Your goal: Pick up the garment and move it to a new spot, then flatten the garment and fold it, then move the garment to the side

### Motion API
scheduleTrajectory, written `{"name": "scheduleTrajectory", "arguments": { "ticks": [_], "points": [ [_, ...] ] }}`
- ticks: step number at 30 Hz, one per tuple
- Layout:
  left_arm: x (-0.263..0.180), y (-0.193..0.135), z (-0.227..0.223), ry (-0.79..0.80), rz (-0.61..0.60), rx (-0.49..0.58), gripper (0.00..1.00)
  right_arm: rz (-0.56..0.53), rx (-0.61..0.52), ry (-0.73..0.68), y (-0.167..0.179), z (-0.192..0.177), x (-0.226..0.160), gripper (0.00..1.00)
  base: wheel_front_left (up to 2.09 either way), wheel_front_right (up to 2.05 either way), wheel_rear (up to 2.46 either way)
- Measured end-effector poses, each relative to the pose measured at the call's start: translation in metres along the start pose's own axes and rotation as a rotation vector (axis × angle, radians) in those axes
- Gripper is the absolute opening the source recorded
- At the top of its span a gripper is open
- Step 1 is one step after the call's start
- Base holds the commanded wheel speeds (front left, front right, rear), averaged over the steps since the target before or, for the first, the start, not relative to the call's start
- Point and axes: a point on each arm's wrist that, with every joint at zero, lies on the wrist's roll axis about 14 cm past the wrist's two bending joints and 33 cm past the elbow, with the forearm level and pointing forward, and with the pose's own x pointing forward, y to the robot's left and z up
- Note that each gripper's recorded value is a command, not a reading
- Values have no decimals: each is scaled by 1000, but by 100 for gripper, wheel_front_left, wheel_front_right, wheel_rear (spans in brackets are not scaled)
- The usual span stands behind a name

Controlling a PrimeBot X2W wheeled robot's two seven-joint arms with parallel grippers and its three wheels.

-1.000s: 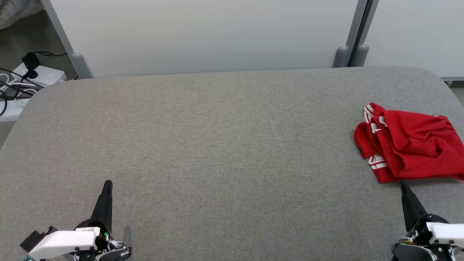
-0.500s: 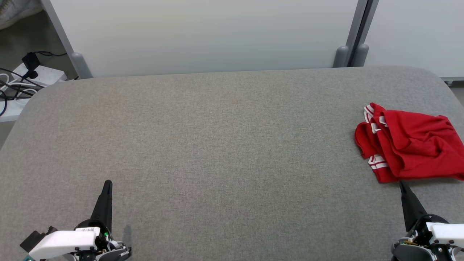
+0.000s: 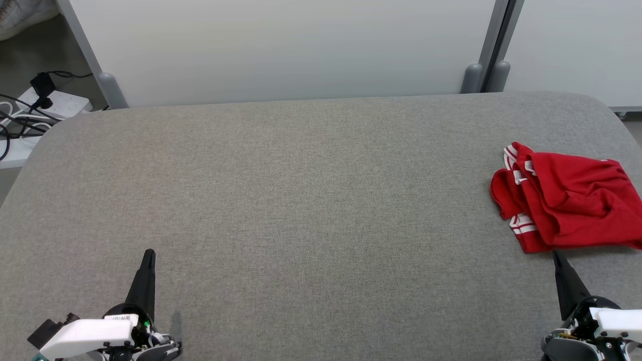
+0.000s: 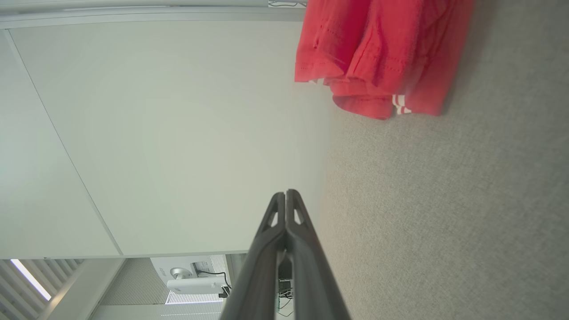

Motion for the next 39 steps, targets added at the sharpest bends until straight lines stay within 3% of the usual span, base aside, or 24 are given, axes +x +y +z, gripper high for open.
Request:
{"name": "scheduleTrajectory", "arguments": {
  "ticks": [39],
  "points": [
    [0, 0, 0, -1, 0, -1, 0, 0, 0, 4, 0, -1, 0, 0, 0, 0, 0]
  ]
}}
